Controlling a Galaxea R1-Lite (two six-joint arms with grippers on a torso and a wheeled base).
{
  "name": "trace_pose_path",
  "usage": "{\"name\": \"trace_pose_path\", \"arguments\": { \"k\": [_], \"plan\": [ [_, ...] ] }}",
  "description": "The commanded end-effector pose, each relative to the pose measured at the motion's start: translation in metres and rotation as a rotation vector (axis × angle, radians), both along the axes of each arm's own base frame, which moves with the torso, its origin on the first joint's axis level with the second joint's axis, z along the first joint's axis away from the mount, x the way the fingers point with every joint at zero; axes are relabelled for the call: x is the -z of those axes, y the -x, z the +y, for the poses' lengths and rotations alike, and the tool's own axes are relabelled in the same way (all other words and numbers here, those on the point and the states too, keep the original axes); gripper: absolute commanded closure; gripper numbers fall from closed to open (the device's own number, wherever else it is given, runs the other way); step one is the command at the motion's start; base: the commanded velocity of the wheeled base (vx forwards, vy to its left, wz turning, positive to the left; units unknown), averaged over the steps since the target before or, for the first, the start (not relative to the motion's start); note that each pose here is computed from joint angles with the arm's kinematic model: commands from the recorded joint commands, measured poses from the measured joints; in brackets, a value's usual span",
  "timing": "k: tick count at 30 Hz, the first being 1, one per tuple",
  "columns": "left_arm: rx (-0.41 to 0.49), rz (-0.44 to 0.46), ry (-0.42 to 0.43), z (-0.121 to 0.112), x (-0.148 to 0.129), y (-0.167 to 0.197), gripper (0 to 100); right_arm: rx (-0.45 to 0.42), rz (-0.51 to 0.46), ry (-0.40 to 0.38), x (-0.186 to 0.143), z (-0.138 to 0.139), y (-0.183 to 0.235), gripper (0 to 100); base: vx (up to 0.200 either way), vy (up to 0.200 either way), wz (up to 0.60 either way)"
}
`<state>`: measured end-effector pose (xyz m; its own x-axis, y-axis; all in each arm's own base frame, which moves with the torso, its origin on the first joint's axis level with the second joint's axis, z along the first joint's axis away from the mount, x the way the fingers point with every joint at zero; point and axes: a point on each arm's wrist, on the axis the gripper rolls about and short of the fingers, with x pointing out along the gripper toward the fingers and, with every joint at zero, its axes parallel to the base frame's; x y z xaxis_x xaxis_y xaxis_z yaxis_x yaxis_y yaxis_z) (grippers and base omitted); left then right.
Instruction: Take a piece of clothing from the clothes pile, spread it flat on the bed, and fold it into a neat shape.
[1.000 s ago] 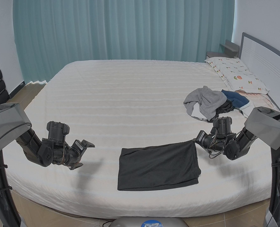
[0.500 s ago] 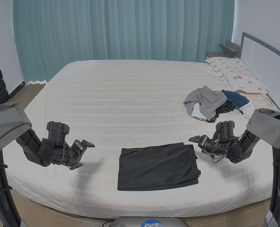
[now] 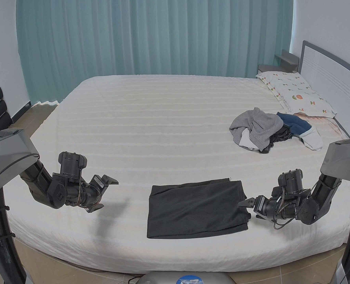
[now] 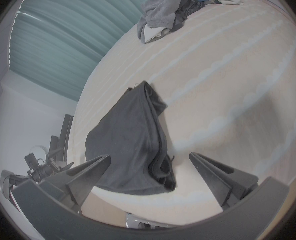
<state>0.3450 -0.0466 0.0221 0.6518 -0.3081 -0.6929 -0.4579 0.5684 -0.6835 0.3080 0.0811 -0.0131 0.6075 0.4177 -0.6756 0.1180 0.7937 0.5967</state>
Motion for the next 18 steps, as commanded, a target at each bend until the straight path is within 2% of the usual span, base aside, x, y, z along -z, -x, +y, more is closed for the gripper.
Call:
{"name": "trace_pose_path", "arguments": {
  "k": [1, 2, 18],
  "plan": [
    [0.000, 0.000, 0.000, 0.000, 0.000, 0.000, 0, -0.019, 0.001, 0.002, 0.000, 0.005, 0.003, 0, 0.000, 0.000, 0.00],
    [-0.002, 0.000, 0.000, 0.000, 0.000, 0.000, 0, -0.024, 0.005, 0.004, 0.002, 0.007, 0.003, 100, 0.000, 0.000, 0.00],
    [0.000, 0.001, 0.000, 0.000, 0.000, 0.000, 0, -0.044, 0.042, 0.061, 0.003, -0.004, 0.026, 100, 0.000, 0.000, 0.00]
  ]
}}
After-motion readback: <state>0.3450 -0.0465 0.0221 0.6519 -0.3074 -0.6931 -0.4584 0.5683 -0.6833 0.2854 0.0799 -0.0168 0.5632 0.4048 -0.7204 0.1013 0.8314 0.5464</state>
